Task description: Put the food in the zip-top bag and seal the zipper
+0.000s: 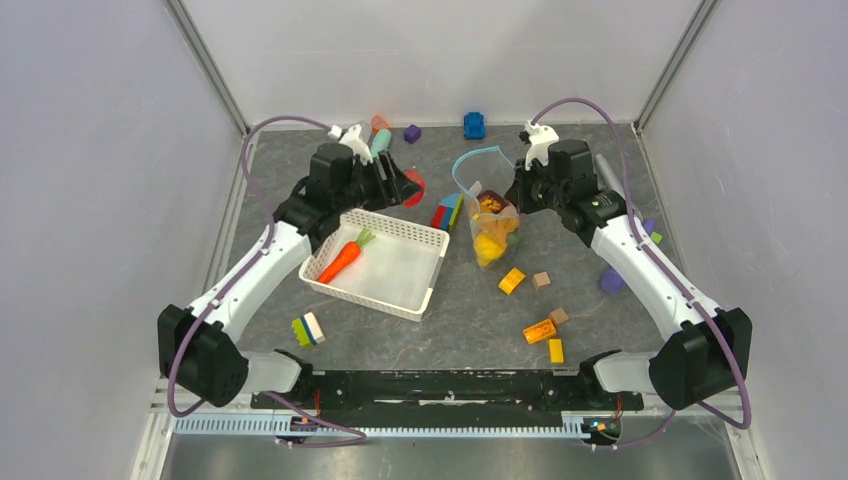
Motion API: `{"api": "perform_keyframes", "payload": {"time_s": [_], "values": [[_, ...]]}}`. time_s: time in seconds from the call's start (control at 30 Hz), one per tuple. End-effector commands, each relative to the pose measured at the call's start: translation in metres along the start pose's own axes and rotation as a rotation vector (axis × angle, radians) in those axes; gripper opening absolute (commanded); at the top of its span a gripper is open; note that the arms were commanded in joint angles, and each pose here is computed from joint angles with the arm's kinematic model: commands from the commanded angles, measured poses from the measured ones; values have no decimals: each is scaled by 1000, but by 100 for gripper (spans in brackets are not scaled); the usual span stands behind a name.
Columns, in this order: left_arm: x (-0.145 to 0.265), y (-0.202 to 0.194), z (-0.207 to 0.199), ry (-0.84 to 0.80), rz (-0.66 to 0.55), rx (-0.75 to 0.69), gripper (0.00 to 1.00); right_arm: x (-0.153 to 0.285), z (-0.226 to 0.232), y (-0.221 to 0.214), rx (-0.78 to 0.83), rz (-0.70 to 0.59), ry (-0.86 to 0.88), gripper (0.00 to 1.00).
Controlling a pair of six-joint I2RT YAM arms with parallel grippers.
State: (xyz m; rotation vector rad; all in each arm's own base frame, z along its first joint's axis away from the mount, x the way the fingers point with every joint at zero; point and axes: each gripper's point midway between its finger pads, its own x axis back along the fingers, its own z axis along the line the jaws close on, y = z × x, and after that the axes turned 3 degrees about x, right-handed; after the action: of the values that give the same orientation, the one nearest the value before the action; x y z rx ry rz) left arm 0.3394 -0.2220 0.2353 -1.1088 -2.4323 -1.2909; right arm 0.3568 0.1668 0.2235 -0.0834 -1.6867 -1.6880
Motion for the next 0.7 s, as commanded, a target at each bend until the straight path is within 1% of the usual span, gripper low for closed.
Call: {"api": "perform_keyframes", "payload": {"time_s": [0.0, 0.17, 0.27, 0.4, 0.57, 0.67], "values": [[13, 46, -100, -380, -78, -140, 2, 9, 14, 17, 31, -72, 70, 1], [8, 53, -147, -498, -91, -211, 4, 9, 15, 18, 34, -77, 76, 1], [-5, 50, -162, -491, -87, -247, 6, 11, 15, 19, 39, -82, 74, 1], [-30, 34, -166, -436, -43, -304, 7, 15, 17, 23, 46, -93, 81, 1], [-44, 16, -176, -431, 6, -363, 8, 19, 17, 28, 51, -110, 76, 1], [-53, 5, -172, -360, 8, -407, 8, 20, 16, 31, 50, -118, 66, 1]]}}
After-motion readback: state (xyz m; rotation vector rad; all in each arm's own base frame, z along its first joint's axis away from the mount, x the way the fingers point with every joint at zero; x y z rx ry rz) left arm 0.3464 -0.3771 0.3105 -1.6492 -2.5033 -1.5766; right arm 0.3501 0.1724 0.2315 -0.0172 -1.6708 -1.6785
